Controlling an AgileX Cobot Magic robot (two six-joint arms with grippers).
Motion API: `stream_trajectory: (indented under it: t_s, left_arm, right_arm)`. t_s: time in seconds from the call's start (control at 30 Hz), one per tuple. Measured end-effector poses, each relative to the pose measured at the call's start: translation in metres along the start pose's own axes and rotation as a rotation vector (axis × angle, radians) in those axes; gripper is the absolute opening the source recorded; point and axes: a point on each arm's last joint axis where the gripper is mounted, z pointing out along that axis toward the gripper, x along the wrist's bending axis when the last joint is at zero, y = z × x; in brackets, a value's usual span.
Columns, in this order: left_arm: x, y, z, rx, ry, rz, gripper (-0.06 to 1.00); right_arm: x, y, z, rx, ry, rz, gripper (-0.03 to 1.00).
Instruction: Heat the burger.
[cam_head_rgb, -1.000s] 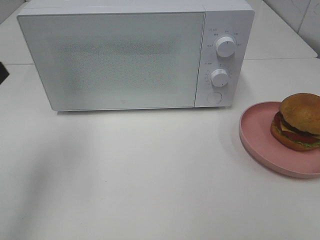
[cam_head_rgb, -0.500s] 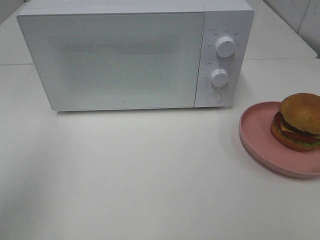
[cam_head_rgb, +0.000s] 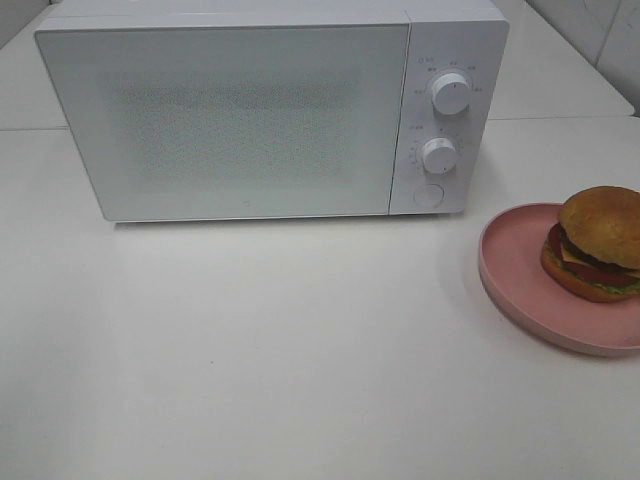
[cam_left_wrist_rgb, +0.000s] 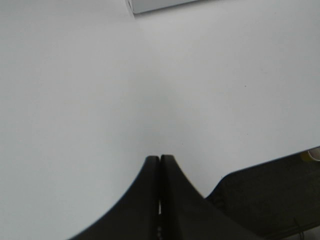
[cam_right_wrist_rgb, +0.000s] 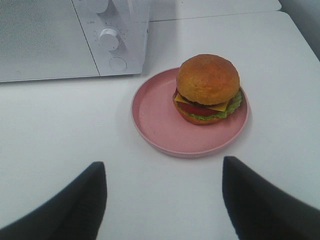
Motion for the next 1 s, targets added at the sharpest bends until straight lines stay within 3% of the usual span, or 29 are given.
stream_trajectory:
  t_s: [0.43, 1.0]
  left_arm:
    - [-0.001, -0.052, -0.01, -0.261, 0.013, 0.068, 0.0]
    - [-0.001, -0.052, -0.009, -0.276, 0.013, 0.067, 0.0]
  right_arm:
    - [0.0, 0.0, 0.0, 0.0, 0.0, 0.0, 0.64]
    - [0.0, 0.0, 0.0, 0.0, 0.0, 0.0, 0.64]
